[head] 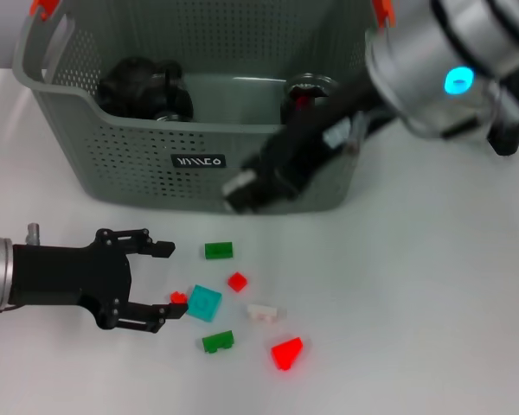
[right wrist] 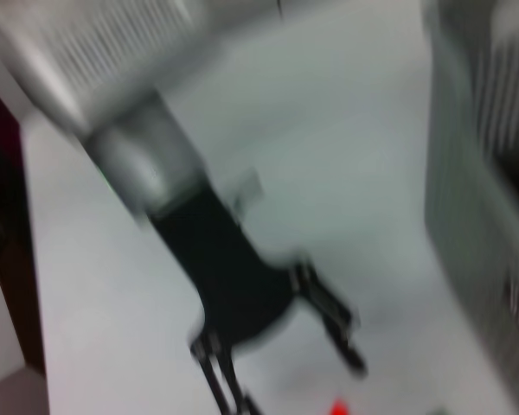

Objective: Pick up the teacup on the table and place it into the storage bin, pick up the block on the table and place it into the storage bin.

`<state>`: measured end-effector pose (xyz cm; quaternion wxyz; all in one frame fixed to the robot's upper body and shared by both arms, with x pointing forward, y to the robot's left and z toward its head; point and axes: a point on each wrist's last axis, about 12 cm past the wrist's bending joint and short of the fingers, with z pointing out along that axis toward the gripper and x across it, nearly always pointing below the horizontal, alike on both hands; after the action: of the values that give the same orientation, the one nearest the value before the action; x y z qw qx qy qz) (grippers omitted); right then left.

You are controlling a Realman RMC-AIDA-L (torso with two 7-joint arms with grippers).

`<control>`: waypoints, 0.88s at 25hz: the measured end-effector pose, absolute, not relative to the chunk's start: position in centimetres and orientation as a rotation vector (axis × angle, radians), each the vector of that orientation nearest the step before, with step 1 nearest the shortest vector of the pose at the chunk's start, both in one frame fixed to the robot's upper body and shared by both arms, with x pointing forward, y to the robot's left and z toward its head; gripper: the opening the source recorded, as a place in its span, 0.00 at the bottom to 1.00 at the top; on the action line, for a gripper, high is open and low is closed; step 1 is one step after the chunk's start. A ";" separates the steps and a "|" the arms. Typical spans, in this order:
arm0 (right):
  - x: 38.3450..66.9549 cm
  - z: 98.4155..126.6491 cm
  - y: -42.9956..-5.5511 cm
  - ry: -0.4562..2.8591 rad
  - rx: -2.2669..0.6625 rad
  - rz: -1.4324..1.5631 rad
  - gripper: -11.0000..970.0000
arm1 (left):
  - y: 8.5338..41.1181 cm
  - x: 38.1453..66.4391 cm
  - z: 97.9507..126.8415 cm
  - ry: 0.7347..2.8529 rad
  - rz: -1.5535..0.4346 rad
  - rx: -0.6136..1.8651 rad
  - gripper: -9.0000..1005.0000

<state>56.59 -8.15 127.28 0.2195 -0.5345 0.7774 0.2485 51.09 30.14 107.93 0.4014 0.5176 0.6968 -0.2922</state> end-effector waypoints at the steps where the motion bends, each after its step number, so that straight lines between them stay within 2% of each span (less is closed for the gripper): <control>1: 56.6 128.4 -8.0 2.116 -1.474 0.681 0.46 | 30.1 51.1 108.0 1.761 -0.739 1.309 0.84; 5: 58.2 131.2 -8.1 2.053 -1.388 0.559 0.46 | 30.1 51.2 108.0 1.757 -0.742 1.311 0.84; 10: 61.6 132.0 -8.8 2.053 -1.212 0.359 0.46 | 30.1 51.2 108.0 1.754 -0.746 1.309 0.84; 16: 66.2 130.0 -9.9 2.158 -1.057 0.240 0.47 | 30.1 51.1 108.0 1.753 -0.749 1.305 0.84; 22: 68.4 126.9 -10.7 2.228 -1.003 0.213 0.48 | 30.1 51.1 108.0 1.753 -0.751 1.302 0.84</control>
<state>68.36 -10.66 126.93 0.3378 -0.3849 0.8550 0.0818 51.08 30.08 108.00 0.4044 0.5157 0.6944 -0.2973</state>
